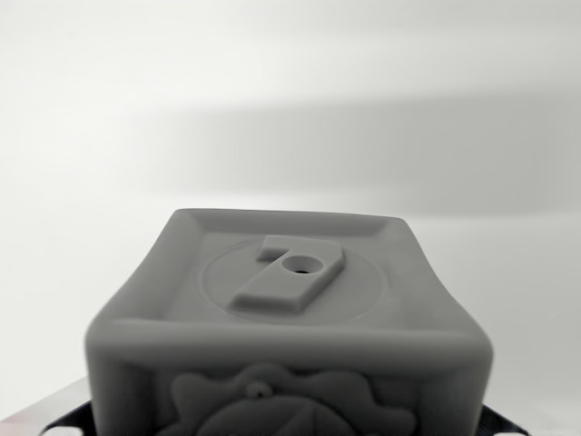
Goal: Destack cube
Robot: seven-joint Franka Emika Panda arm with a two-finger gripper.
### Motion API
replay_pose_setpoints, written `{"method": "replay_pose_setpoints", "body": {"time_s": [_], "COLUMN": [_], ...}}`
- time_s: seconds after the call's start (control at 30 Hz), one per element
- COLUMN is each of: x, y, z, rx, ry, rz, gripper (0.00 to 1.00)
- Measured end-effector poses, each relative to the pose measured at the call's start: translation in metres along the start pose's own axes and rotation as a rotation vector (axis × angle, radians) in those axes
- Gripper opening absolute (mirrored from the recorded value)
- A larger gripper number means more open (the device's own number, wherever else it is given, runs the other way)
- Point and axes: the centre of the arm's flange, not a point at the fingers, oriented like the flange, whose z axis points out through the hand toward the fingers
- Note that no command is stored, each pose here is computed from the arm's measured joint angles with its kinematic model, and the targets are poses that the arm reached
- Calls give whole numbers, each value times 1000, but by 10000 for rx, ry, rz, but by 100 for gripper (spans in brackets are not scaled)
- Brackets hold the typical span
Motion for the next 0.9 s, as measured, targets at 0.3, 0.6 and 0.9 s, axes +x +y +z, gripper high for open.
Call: {"method": "replay_pose_setpoints", "body": {"time_s": [0.3, 0.6, 0.9], "x": [5, 10, 16], "y": [17, 32, 49], "z": [5, 10, 15], "rx": [4, 7, 6], "ry": [0, -1, -3], "rz": [-191, -371, -570], "gripper": [0, 0, 0]}}
